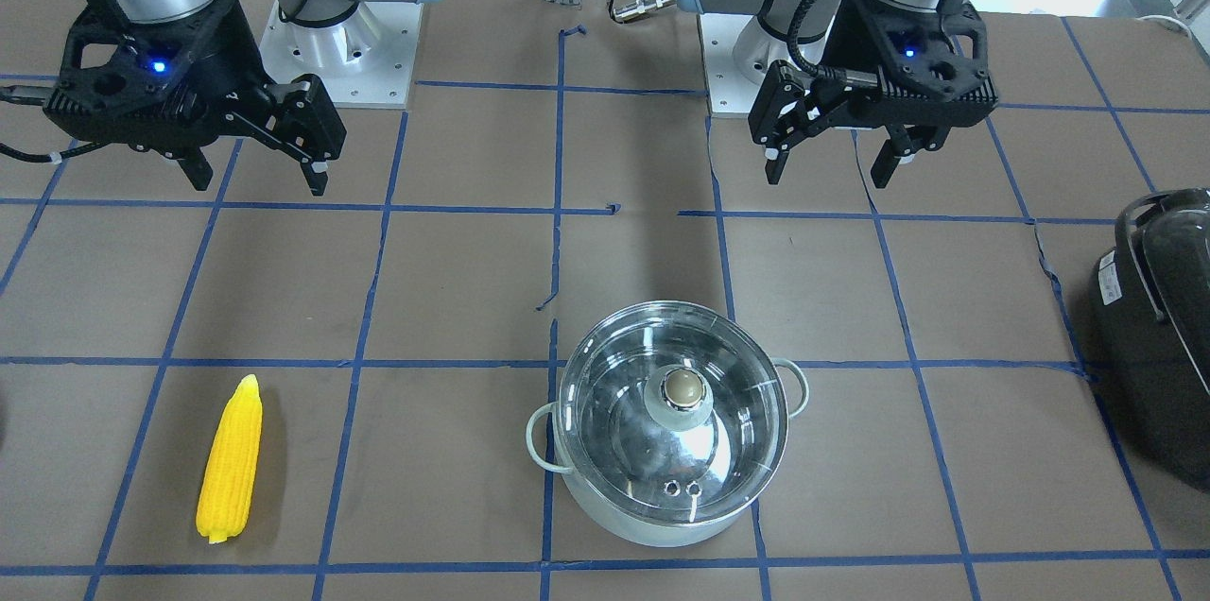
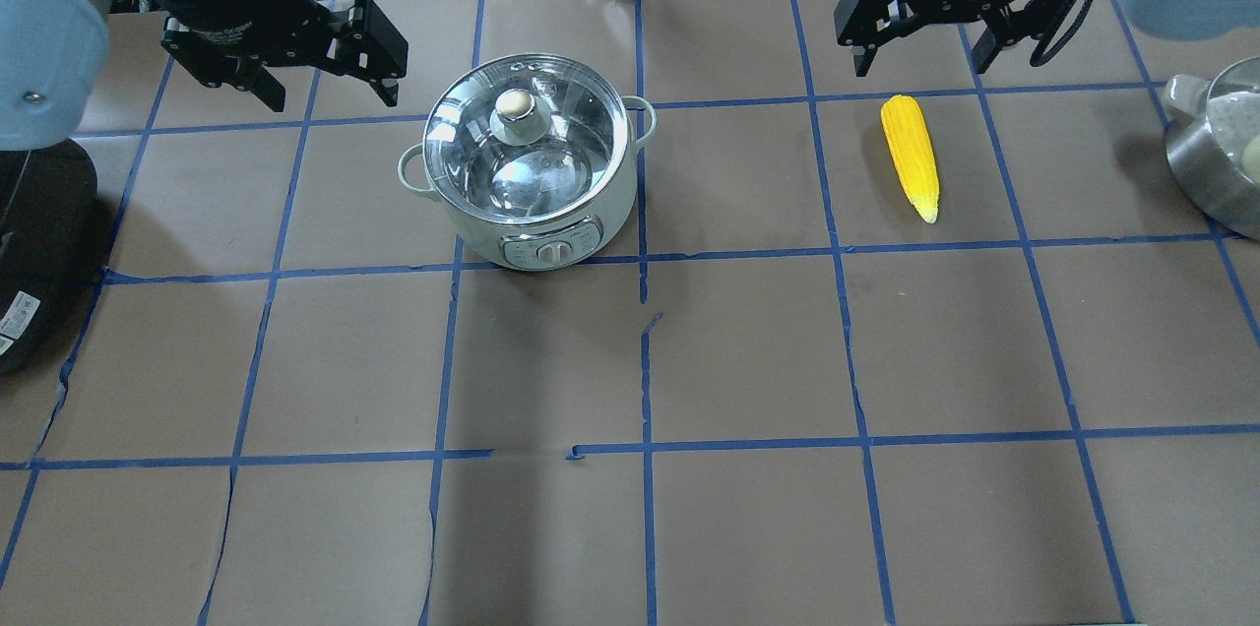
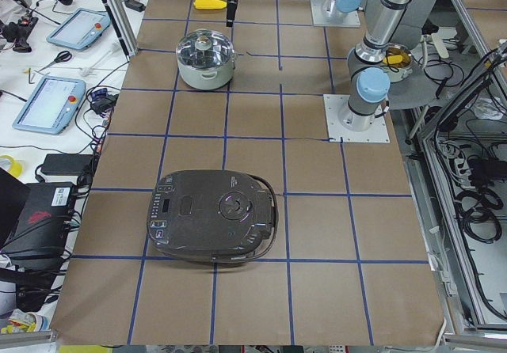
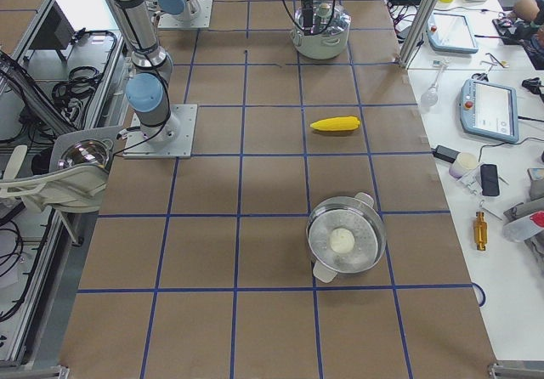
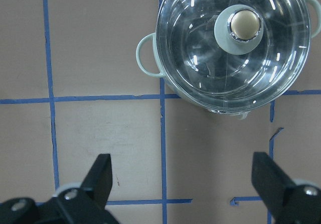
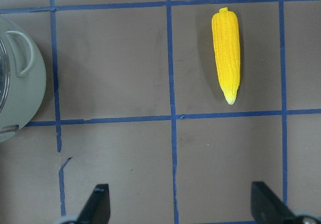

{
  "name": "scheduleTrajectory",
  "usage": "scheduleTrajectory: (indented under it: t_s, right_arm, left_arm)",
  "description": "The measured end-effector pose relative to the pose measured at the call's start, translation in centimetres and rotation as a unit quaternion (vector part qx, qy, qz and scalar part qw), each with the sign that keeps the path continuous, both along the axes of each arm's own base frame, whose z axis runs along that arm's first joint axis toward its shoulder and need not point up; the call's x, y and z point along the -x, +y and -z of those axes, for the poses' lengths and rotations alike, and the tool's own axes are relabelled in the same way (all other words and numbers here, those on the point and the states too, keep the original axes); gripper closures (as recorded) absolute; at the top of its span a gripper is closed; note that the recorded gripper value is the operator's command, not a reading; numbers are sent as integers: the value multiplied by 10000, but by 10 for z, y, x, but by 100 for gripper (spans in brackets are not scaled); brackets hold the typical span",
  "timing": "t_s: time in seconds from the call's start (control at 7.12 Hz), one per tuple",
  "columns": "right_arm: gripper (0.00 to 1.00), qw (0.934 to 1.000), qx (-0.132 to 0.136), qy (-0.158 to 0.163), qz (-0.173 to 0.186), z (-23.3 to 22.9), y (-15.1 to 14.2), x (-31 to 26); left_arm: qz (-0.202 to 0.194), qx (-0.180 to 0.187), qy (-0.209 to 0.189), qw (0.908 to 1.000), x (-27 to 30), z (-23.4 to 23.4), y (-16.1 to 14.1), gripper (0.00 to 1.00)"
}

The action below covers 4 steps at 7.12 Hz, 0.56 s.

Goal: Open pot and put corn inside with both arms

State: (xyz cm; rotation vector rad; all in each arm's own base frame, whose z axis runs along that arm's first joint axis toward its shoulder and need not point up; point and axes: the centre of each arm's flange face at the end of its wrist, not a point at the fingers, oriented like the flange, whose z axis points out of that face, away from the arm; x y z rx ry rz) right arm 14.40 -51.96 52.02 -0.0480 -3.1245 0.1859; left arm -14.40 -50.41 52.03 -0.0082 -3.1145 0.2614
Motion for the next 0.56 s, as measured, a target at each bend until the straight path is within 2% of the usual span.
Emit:
scheduleTrajectory:
  t_s: [0.28, 0.56]
  right_arm:
    - [0, 10000, -2, -2, 0, 0, 0, 0]
    - [0, 10000, 0, -4, -3, 0, 0, 0]
  left_arm:
    - [-53, -14, 227, 9997, 9, 15, -17, 0]
    - [39, 11, 156, 9999, 27, 21, -20, 0]
